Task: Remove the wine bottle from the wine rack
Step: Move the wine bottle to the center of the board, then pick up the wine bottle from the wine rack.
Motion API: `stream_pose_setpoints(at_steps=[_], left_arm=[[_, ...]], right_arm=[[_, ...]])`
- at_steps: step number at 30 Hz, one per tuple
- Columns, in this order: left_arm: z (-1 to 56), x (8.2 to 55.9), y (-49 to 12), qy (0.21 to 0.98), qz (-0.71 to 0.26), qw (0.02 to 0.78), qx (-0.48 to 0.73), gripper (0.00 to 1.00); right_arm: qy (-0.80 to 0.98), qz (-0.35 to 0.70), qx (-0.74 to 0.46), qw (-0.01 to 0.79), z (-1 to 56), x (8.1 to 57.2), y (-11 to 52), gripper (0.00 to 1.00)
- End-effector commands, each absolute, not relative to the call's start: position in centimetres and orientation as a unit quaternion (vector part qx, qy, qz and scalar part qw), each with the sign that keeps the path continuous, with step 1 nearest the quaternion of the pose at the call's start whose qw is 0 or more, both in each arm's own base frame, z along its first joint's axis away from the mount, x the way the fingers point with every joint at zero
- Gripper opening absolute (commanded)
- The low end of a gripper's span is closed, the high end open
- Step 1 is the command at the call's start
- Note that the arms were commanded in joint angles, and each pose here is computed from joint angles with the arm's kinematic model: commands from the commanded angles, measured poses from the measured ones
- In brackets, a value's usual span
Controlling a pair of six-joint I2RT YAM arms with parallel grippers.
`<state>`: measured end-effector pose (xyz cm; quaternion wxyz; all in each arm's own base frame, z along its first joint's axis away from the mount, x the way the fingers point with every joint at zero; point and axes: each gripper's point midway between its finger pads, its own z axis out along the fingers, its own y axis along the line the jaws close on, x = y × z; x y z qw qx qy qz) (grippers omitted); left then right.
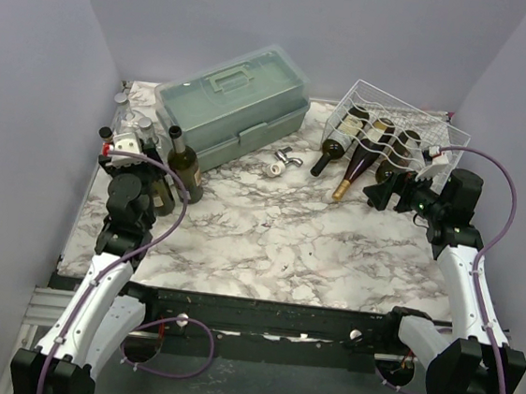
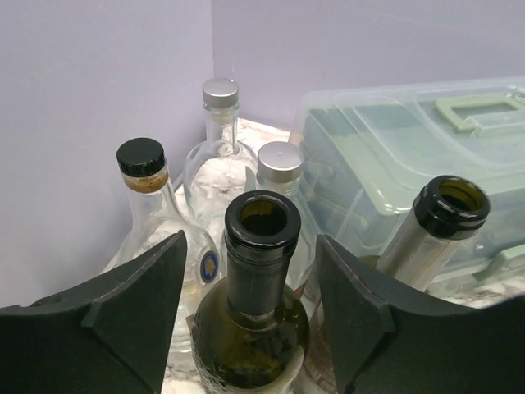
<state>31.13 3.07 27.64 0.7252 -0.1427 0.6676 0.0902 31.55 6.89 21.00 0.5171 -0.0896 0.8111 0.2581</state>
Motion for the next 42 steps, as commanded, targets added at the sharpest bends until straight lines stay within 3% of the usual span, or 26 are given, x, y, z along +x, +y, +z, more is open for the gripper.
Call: stream_pose_setpoints(at_steps=[1,10,17,30,42], left_arm=[[30.7,30.2,2.9,0.635,0.067,0.755,-0.149,0.72],[32.4,27.4,1.6,0.644,0.009,0.752,-0.139,0.99],[33.8,25.5,-2.3,0.69,-0.089,0.713,-0.088,0.99],[35.8,22.7,-9.8,0.703,-0.278,0.655,0.013,0.99],[35.8,21.0,-13.8,0.701,-0.393,0.593,0.056,0.99]], right_arm=[[0.81,0.245,-0.091,0.525,21.1,31.5,6.5,1.0],[0.808,0.25,-0.1,0.523,21.1,31.3,6.8,1.0],[0.807,0.251,-0.107,0.524,21.1,31.2,6.9,0.99],[0.803,0.248,-0.11,0.531,21.2,31.1,6.9,1.0],[0.802,0.239,-0.102,0.537,20.8,31.4,6.5,1.0]])
